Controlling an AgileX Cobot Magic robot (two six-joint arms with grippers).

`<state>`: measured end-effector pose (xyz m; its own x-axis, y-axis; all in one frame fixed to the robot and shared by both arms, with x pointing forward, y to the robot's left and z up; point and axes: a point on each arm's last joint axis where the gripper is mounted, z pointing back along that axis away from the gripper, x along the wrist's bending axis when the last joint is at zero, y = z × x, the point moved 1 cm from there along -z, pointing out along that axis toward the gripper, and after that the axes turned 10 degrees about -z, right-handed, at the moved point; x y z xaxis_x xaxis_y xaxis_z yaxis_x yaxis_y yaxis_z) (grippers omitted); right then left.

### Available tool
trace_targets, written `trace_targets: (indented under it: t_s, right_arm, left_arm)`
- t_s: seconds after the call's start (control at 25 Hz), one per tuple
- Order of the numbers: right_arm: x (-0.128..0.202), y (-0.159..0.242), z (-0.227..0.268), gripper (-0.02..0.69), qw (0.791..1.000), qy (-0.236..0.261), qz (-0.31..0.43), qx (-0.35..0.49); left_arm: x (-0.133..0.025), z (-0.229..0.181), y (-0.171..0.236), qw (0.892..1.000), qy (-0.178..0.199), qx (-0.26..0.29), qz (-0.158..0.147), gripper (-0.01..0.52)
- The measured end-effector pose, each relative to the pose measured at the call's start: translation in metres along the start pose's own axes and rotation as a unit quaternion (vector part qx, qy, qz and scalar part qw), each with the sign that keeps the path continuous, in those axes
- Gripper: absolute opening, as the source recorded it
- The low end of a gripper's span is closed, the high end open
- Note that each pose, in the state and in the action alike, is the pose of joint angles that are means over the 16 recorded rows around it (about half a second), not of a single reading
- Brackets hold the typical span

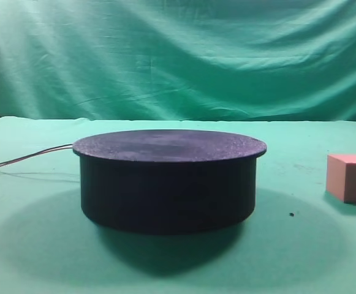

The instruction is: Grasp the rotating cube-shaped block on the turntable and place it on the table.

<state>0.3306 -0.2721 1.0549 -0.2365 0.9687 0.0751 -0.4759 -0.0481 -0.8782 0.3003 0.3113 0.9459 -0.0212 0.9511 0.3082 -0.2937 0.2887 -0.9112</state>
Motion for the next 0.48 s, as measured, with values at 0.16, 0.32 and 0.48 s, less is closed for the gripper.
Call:
trace_targets:
  t_s: [0.16, 0.32, 0.48]
  right_arm:
    - [-0.009, 0.030, 0.002, 0.000, 0.997, 0.028, -0.016, -0.063]
    - [-0.013, 0.062, -0.003, 0.000, 0.993, 0.045, -0.030, -0.108]
    - [-0.016, 0.086, -0.011, 0.000, 0.990, 0.053, -0.043, -0.127]
  left_arm:
    - [0.000, 0.000, 0.000, 1.000, 0.000, 0.000, 0.000, 0.000]
    - [0.000, 0.000, 0.000, 1.000, 0.000, 0.000, 0.000, 0.000]
    - [0.000, 0.000, 0.000, 1.000, 0.000, 0.000, 0.000, 0.000]
